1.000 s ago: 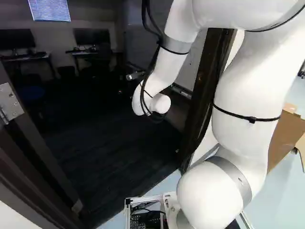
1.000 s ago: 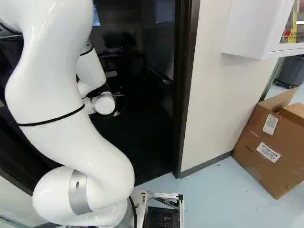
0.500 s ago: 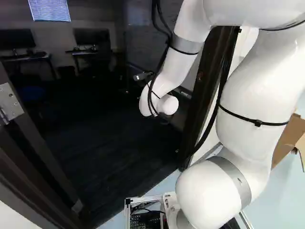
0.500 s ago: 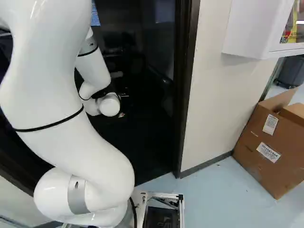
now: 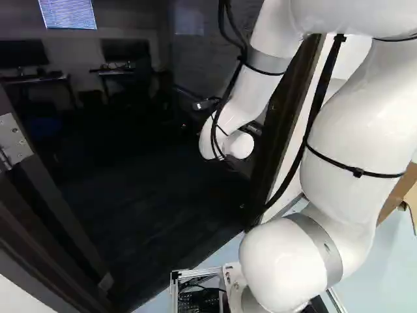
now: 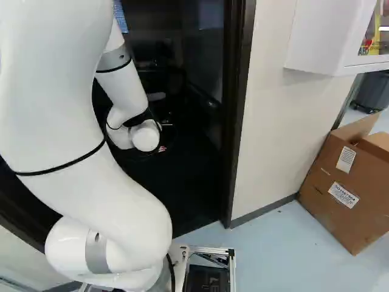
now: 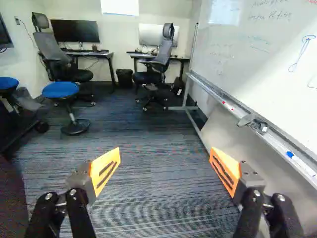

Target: Open the door and move inside

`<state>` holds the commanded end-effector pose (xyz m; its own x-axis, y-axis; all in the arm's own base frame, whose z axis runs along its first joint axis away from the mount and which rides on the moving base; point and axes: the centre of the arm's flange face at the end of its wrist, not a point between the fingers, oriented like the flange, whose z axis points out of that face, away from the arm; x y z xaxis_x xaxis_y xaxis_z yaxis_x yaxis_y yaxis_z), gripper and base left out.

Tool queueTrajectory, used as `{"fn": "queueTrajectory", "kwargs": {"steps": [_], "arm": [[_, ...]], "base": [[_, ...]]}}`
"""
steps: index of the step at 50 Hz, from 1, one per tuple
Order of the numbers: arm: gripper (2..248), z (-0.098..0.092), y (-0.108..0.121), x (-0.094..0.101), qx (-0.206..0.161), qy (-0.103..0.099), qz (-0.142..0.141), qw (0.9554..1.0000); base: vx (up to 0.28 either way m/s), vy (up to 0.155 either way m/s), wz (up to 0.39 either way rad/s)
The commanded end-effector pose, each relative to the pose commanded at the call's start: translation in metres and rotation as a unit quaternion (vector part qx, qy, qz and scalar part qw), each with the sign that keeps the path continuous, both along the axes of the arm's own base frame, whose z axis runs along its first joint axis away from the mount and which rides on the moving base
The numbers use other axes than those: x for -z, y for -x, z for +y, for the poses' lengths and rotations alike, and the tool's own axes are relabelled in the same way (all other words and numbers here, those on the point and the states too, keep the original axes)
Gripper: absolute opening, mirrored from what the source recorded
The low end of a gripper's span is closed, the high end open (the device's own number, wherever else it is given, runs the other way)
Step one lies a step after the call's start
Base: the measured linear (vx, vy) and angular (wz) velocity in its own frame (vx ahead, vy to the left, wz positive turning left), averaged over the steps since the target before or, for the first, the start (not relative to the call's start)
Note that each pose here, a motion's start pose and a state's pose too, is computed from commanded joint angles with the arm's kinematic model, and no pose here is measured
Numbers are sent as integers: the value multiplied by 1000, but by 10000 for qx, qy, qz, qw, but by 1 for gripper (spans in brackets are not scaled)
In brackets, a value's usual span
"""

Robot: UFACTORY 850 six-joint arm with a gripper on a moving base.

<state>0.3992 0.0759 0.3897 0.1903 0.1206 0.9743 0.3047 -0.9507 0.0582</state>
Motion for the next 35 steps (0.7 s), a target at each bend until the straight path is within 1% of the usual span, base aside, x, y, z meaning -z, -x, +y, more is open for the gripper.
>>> {"fn": "queueTrajectory", "kwargs": {"steps": [10,29,35], "arm": [[247,-7,1,0,85,0,2,10000],[247,-8,1,0,90,0,2,10000],[247,-8,1,0,90,0,2,10000]], "base": [[0,0,0],[0,0,0],[20,34,168]]}}
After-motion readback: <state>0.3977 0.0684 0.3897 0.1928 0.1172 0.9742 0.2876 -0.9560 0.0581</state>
